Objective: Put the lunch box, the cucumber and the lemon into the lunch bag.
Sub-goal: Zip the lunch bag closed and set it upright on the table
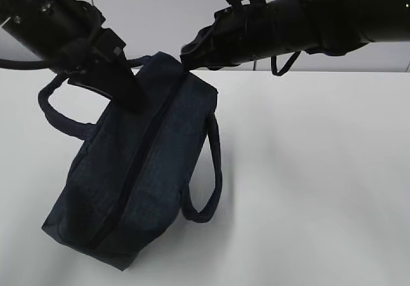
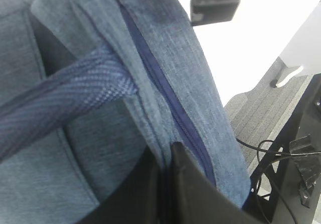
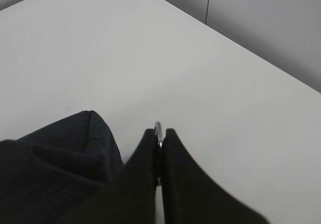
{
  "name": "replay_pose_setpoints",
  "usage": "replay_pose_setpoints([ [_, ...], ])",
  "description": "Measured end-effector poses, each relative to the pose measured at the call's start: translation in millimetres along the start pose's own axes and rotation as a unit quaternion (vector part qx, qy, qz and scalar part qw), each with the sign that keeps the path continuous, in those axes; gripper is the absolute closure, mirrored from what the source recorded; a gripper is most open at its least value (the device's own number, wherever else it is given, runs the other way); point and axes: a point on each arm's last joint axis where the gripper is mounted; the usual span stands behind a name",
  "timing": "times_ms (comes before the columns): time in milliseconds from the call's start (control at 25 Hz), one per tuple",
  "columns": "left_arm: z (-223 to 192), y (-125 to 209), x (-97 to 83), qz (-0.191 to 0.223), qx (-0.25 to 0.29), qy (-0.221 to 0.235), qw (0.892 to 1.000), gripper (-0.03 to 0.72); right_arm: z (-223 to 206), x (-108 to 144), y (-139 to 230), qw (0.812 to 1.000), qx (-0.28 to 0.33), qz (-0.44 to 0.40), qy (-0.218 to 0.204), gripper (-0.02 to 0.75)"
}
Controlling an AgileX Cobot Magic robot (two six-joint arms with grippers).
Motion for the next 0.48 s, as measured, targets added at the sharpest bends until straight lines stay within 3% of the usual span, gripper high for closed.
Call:
replay_pose_setpoints([
  [480,31.1,3.2,-22.8,-0.021,-0.035,-0.011,0.999,0.697,-0.3,3.8,-1.3,1.000,-0.001,-0.006,-0.010,0.738],
])
Point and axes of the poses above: a point on each arm's last joint axis where the gripper is mounted, z pointing back along that axis away from the gripper, x along the wrist's bending axis when the last joint is at zero, y = z × x, and after that the axes turned 9 degrees about -z, right-handed
